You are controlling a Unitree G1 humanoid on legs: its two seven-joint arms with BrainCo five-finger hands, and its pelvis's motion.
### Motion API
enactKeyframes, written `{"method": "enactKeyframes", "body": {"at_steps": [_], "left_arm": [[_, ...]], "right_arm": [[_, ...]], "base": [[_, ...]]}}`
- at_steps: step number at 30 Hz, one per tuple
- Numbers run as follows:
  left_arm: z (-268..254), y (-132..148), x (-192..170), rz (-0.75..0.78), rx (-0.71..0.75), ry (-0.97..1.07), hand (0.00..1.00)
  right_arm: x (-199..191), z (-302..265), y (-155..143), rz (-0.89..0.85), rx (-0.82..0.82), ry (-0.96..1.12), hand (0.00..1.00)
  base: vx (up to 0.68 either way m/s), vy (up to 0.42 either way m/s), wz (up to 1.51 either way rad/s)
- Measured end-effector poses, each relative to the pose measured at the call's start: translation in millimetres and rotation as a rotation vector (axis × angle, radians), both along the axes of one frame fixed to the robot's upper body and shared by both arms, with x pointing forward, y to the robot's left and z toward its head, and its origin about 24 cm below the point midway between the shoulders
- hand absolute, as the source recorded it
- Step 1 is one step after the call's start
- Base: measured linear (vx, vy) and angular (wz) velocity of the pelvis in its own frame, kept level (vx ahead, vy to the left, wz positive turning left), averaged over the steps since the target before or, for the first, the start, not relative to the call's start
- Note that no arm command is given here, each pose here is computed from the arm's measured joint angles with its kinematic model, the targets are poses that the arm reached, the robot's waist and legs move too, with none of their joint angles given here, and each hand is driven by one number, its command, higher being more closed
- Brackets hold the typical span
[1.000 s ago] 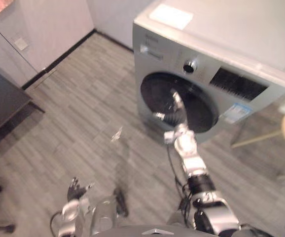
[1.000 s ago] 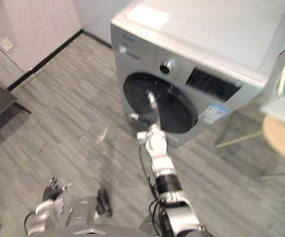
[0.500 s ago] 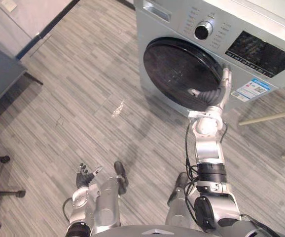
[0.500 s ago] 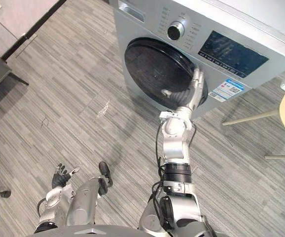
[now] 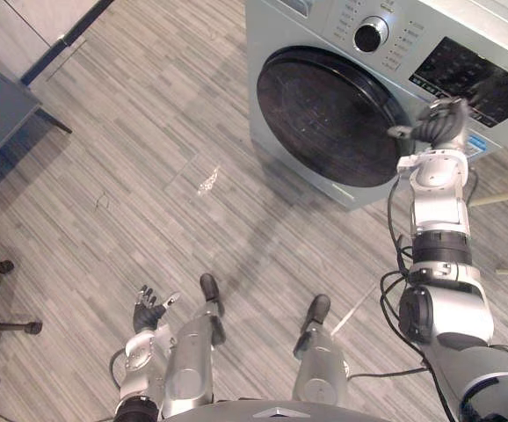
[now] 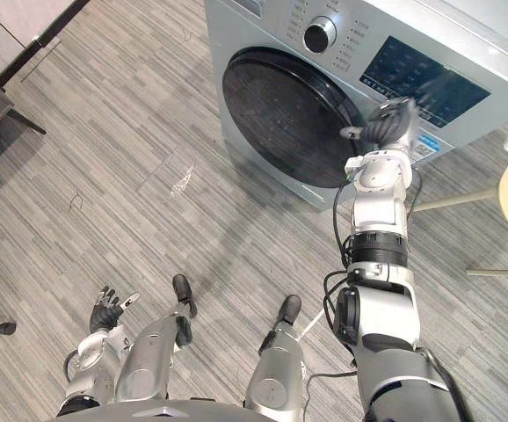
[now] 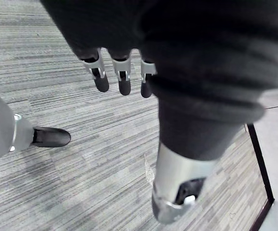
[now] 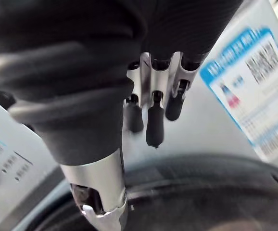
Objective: Pick up the laundry basket with both hands and put the clothes into the washing machine.
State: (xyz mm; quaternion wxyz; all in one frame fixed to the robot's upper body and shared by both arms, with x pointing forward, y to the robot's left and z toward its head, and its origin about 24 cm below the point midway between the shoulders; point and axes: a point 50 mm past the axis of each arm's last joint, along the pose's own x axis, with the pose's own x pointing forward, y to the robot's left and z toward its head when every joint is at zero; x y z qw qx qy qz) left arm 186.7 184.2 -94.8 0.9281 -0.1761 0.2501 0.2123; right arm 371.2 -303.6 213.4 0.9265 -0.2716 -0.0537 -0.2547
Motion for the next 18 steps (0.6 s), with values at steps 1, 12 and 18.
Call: {"method": "enactKeyframes", "body": {"at_steps": [1,12,18], "left_arm": [[0.6,2.0,-2.4,-0.010,0.000,-0.006,0.00],[-13.7,7.3,-21.7,-0.077,-0.013,0.066,0.00],[-19.3,1.5,-21.6,-0.123,-0.019,0.094,0.00]], "right_arm": [[1.4,2.4,-3.4,0.063,0.008,0.035,0.00],[6.4,-16.8,41.7,0.711,0.248,0.122,0.00],[-2.8,-47.9,55.9,0.854,0.394,0.145,0.00]], "base": [[-0.08,-0.007,0.01],[0.01,-0.017,-0.11],[0.06,-0.025,-0.01]]}}
